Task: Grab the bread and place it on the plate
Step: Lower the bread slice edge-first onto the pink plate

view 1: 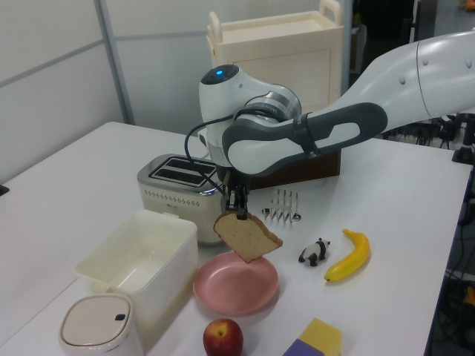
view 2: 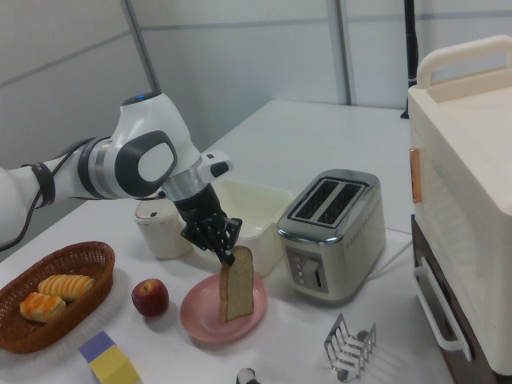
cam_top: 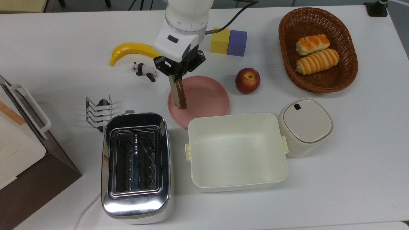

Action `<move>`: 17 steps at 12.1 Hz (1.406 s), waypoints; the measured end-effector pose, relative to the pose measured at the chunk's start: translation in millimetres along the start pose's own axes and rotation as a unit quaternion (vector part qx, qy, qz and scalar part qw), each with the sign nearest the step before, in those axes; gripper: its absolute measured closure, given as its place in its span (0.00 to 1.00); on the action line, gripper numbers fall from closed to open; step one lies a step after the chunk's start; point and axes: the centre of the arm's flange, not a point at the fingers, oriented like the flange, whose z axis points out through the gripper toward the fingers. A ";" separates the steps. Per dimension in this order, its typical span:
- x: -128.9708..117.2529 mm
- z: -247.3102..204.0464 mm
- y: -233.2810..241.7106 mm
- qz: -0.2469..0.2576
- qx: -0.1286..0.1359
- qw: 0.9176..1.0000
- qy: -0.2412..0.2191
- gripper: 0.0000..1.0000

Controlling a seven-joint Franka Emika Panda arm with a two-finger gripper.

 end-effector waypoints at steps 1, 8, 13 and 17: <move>0.1 0.6 0.2 -0.001 -0.003 1.000 -0.001 0.92; 0.6 4.2 -2.6 0.002 -0.038 0.999 -0.007 0.92; 6.3 0.6 -23.5 -0.006 -0.033 0.999 0.002 0.92; 6.2 5.3 -27.0 -0.009 -0.032 0.999 -0.001 0.92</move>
